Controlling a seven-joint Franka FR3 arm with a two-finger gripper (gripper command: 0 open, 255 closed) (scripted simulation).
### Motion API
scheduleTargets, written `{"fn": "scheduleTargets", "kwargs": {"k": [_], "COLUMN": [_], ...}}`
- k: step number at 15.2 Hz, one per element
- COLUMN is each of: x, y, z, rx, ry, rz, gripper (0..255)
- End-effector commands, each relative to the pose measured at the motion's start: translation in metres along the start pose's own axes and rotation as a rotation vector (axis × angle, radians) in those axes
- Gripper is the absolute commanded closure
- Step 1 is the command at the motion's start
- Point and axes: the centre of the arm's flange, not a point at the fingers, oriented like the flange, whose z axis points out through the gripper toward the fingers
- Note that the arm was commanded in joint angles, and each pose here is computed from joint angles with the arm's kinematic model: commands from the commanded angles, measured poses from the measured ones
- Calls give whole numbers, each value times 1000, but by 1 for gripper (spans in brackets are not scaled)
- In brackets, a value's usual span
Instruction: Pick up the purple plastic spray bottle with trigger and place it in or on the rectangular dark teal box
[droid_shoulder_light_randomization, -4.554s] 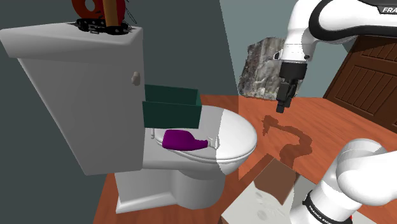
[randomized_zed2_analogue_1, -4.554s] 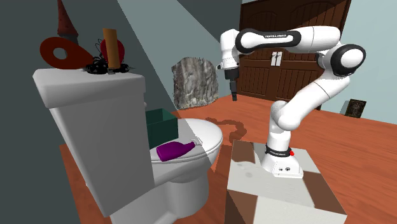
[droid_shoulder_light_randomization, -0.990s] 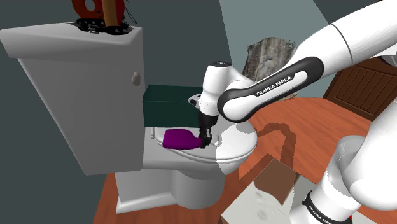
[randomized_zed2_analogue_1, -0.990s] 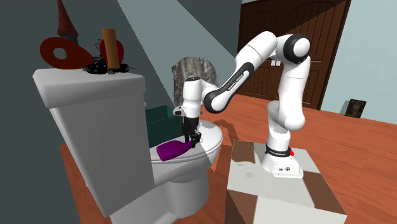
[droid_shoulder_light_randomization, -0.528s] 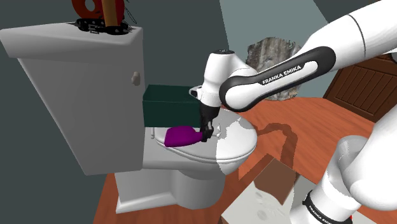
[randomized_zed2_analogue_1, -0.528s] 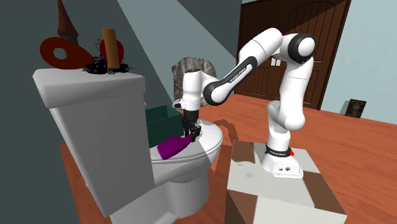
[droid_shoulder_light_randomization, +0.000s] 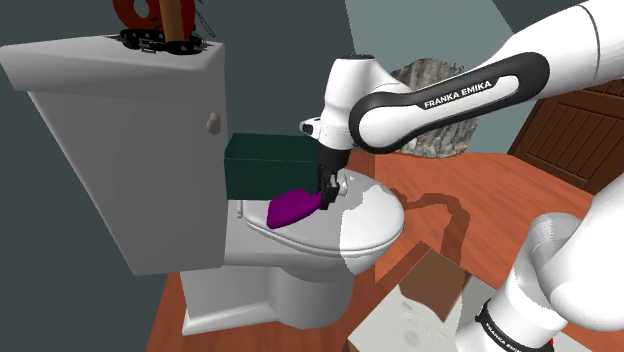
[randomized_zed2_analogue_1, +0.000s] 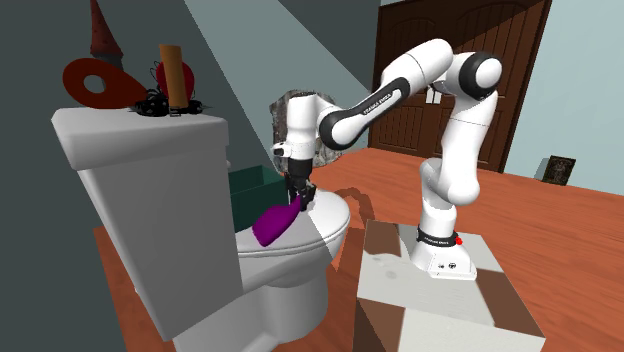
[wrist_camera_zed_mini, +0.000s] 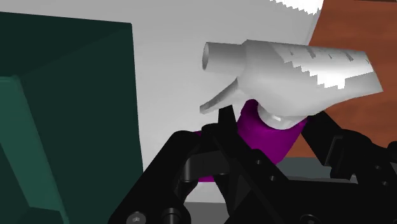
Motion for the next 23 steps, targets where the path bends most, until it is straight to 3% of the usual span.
{"fn": "scheduleTargets", "kwargs": {"k": [1,23], "x": [1,4], "y": [-1,8], "z": [-11,-126], "rx": [0,0], "ry": [0,0], "rz": [0,0], "gripper": [255,255]}}
